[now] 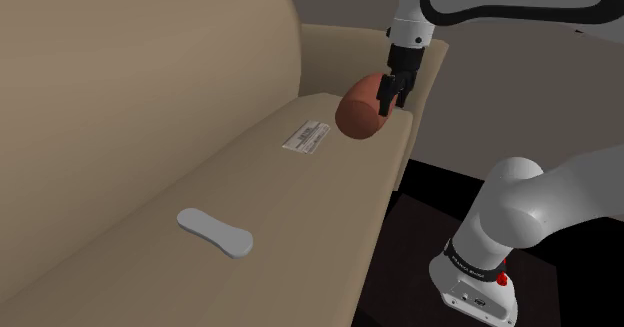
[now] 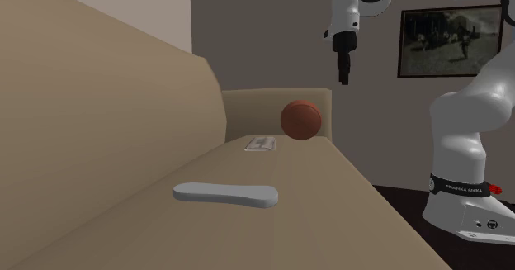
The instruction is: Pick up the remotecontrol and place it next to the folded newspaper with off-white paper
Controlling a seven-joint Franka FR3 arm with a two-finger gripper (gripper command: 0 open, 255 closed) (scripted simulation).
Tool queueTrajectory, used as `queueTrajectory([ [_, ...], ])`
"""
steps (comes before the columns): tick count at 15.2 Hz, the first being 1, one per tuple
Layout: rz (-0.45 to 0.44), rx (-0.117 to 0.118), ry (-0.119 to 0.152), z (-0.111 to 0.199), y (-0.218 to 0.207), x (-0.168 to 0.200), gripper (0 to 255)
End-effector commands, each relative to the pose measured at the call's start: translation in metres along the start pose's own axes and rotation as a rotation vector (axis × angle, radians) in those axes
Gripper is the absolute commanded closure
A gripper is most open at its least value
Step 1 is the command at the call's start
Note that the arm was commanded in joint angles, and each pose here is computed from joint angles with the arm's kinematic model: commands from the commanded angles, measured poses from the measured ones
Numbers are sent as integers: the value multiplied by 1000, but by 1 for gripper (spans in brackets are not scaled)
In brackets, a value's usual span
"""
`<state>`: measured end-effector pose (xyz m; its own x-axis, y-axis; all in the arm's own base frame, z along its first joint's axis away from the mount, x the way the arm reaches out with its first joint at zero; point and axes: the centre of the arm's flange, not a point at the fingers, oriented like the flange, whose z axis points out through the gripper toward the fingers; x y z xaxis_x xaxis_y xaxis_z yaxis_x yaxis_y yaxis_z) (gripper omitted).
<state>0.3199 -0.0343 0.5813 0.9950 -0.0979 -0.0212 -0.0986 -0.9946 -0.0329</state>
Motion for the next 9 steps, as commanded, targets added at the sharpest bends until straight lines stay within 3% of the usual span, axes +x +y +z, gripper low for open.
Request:
queueTrajectory([
  [1, 0, 0, 0, 0, 0, 0, 0],
  [9, -52, -15, 2, 41, -88, 45, 0],
])
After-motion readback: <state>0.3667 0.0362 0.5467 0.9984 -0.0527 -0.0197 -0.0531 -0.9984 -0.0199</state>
